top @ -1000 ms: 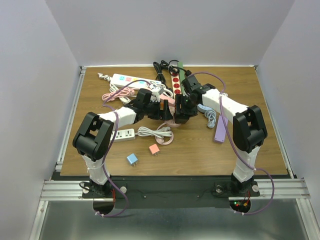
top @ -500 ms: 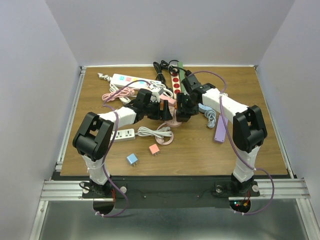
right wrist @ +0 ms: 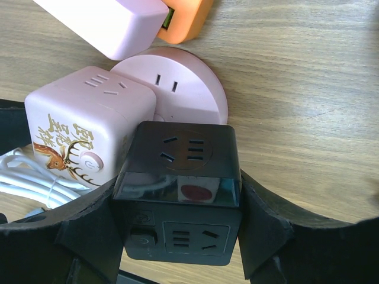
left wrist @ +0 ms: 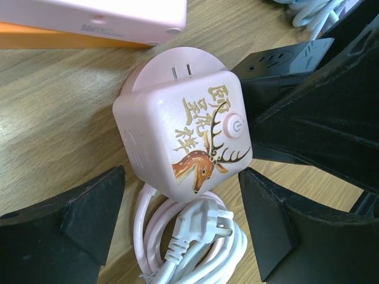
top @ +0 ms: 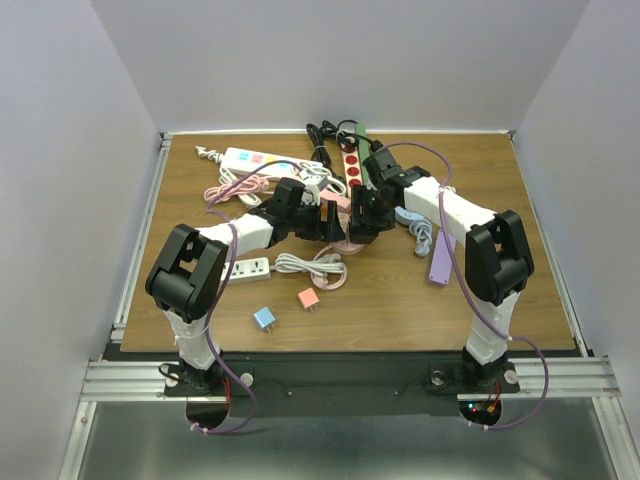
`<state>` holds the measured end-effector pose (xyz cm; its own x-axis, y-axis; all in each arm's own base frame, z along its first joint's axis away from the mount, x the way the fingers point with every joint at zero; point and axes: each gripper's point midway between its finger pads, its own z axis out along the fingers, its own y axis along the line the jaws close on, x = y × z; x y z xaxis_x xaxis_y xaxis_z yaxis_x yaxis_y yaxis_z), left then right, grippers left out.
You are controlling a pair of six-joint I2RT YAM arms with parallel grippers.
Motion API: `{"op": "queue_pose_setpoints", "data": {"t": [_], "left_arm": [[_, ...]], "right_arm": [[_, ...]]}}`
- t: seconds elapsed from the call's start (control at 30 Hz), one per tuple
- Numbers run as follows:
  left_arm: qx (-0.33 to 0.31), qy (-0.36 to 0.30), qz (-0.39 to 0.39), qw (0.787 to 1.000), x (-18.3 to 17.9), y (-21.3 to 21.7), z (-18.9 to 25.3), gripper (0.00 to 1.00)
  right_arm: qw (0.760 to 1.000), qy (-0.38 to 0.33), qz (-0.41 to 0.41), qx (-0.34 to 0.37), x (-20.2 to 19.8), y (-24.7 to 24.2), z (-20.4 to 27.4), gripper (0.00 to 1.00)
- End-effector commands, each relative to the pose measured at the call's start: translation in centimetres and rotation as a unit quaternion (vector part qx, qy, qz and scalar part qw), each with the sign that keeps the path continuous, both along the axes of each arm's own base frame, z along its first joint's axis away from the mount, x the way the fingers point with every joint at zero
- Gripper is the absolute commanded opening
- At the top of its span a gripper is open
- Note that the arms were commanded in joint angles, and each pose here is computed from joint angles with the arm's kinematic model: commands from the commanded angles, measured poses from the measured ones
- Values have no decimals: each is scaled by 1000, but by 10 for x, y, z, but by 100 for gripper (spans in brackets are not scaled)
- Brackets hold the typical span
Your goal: Insert the plug
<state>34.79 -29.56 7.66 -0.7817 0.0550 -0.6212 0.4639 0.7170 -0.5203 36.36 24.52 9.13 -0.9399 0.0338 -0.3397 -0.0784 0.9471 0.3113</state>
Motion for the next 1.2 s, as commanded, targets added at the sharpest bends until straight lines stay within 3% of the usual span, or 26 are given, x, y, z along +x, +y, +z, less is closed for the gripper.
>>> {"op": "queue_pose_setpoints", "data": {"t": [0.0, 1.17], "left_arm": [[-13, -37, -9, 999, 9, -8, 27, 88], [-13, -37, -8, 999, 8, -8, 27, 89]], "right_arm": [[999, -28, -1, 26, 11, 13, 14, 0], [997, -37, -58, -42, 9, -20, -3, 0]]}}
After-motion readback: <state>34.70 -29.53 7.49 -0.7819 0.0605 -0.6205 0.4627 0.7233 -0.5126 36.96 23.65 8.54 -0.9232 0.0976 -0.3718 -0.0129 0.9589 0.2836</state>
